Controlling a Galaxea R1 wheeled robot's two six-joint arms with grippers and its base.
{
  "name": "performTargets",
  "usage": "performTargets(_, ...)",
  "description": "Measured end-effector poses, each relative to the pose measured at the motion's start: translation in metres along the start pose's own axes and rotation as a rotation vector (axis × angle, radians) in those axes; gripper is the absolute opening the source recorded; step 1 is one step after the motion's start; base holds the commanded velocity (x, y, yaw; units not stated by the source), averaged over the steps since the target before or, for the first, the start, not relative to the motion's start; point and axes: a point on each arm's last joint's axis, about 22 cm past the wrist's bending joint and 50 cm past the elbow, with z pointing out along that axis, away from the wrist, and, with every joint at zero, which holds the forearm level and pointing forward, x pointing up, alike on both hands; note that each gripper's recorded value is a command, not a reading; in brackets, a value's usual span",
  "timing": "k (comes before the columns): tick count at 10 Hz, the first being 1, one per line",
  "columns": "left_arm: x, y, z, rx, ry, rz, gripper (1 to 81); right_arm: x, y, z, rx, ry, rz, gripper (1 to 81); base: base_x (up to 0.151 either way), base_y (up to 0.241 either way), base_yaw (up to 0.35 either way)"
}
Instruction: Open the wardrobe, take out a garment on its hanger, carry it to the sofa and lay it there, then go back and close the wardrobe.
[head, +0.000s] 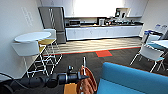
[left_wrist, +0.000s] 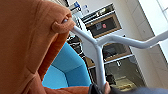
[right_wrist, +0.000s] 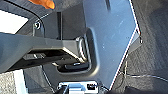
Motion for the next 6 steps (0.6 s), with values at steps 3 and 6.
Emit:
performTargets(3,0.0012,-0.0028,0.0010,0.000,-0.001,-0.004,1.0,0.0023,-0.0016,0.0007,0.002,0.001,0.002,81.1,0.000,0.000,-0.339)
performTargets(6,0.0016,-0.0036,0.0002,0.001,0.001,-0.005,1.0,0.0013,-0.0025,0.0009,0.003,0.000,0.002,81.1,0.000,0.000,-0.340)
